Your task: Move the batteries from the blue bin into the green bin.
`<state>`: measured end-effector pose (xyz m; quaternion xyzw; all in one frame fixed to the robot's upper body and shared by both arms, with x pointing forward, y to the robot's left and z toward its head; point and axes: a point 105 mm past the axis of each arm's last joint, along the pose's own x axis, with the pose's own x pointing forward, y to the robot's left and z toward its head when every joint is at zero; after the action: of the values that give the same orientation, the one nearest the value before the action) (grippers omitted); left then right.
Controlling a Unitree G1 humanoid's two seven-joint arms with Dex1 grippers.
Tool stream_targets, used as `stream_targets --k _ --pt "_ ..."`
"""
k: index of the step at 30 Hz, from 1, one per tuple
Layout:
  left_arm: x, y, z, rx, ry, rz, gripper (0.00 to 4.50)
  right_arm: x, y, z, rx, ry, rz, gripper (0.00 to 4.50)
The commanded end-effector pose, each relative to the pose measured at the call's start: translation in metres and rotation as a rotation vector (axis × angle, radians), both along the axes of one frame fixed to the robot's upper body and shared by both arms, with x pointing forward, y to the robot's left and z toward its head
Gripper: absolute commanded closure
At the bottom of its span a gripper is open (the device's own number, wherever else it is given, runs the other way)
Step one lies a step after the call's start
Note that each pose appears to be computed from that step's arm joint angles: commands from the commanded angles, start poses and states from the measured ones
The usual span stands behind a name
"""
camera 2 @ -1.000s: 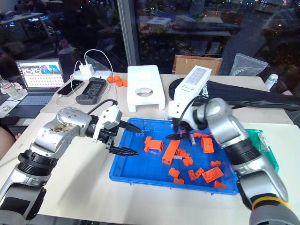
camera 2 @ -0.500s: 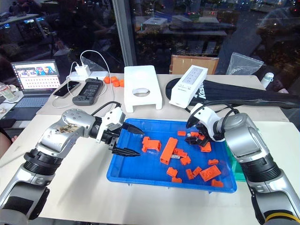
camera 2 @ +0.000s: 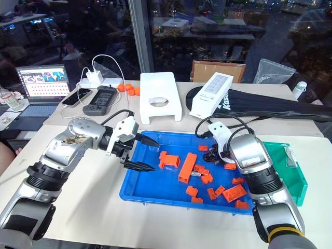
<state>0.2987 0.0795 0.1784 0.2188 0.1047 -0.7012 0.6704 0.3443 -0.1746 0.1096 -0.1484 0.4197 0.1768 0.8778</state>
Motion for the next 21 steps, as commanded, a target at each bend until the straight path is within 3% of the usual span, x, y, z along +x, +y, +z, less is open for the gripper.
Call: stream_targets --k 1,4,6,13,21 --pt "0.000 -0.001 0.012 -0.006 -0.054 -0.014 0.00 0.002 -0.001 0.000 0.012 -0.016 -0.008 2.78" --pt "0.000 -0.001 0.012 -0.006 -0.054 -0.012 0.00 0.003 -0.005 0.001 0.015 -0.025 -0.017 3.84" --pt "0.000 -0.001 0.011 -0.006 -0.052 -0.012 0.00 0.005 -0.005 0.006 0.017 -0.043 -0.012 4.26" --pt "0.000 -0.002 0.011 -0.007 -0.036 -0.016 0.00 -0.013 -0.013 0.044 -0.112 -0.077 0.180 4.26" --pt "0.000 -0.010 0.014 -0.039 -0.029 -0.046 0.00 -0.028 -0.059 0.108 -0.221 -0.216 0.191 4.26"
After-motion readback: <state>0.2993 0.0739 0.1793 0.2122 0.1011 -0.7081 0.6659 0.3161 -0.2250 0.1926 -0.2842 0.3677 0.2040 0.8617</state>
